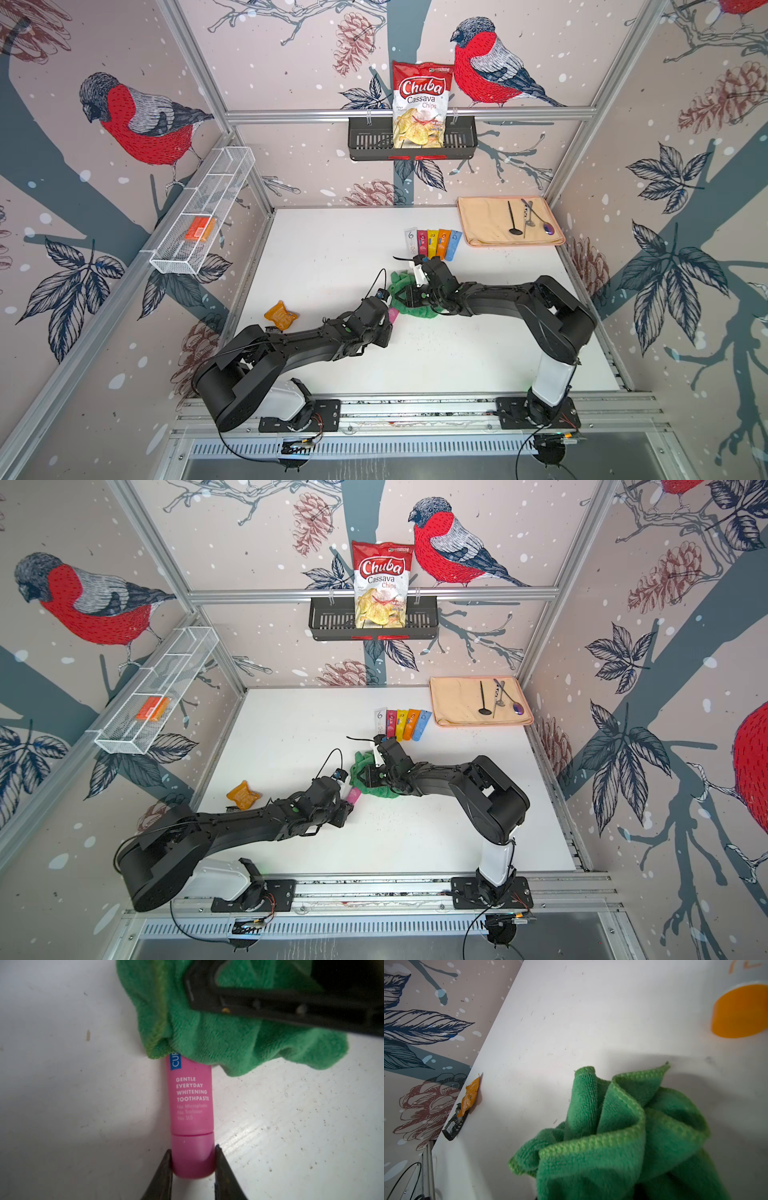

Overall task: Wipe the surface of the toothpaste tube
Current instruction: Wipe the dirt from the toothpaste tube.

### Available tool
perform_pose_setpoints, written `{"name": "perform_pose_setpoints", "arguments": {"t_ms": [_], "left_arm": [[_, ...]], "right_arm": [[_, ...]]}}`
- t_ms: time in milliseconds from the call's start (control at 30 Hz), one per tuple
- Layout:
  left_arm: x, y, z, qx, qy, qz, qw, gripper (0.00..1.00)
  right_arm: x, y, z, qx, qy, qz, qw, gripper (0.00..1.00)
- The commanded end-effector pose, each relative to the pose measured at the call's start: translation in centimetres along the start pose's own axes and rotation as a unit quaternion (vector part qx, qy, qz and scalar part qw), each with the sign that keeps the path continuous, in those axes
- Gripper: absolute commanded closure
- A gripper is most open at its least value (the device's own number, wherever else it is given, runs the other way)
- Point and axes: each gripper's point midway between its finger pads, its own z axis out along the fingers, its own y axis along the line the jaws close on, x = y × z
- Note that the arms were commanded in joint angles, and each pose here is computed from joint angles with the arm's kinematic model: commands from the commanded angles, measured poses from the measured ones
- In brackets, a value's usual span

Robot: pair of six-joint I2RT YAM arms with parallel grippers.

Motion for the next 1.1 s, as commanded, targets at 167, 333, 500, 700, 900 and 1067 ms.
{"name": "perform_pose_setpoints", "arguments": {"t_ms": [167, 333, 500, 700, 900, 1067], "left_arm": [[-0.5, -0.4, 0.3, 0.007, -0.005, 0.011, 1.0, 0.8], [-0.5, -0.3, 0.2, 0.005, -0.007, 0.01, 1.0, 0.84], [-0.4, -0.2, 0.3, 0.004, -0.005, 0.009, 1.0, 0.84], [-0.3, -0.4, 0.6, 0.005, 0.002, 0.013, 1.0, 0.83], [-0.2, -0.6, 1.4, 0.006, 0.02, 0.019, 1.0, 0.59], [-0.1, -0.7, 1.8, 0.007, 0.029, 0.024, 0.999, 0.83]], "right_arm": [[3.1, -3.3, 1.8, 0.115, 0.063, 0.003, 0.991, 0.85], [1.7, -7.8, -0.5, 0.212, 0.05, 0.006, 0.976, 0.89], [-0.8, -9.0, -3.0, 0.213, 0.01, 0.013, 0.977, 0.91], [0.2, -4.1, -0.7, 0.141, 0.031, -0.024, 0.989, 0.89], [2.6, 0.2, 1.5, 0.061, 0.058, -0.034, 0.996, 0.85], [3.2, 2.4, 2.0, 0.014, 0.065, -0.036, 0.997, 0.82]]}}
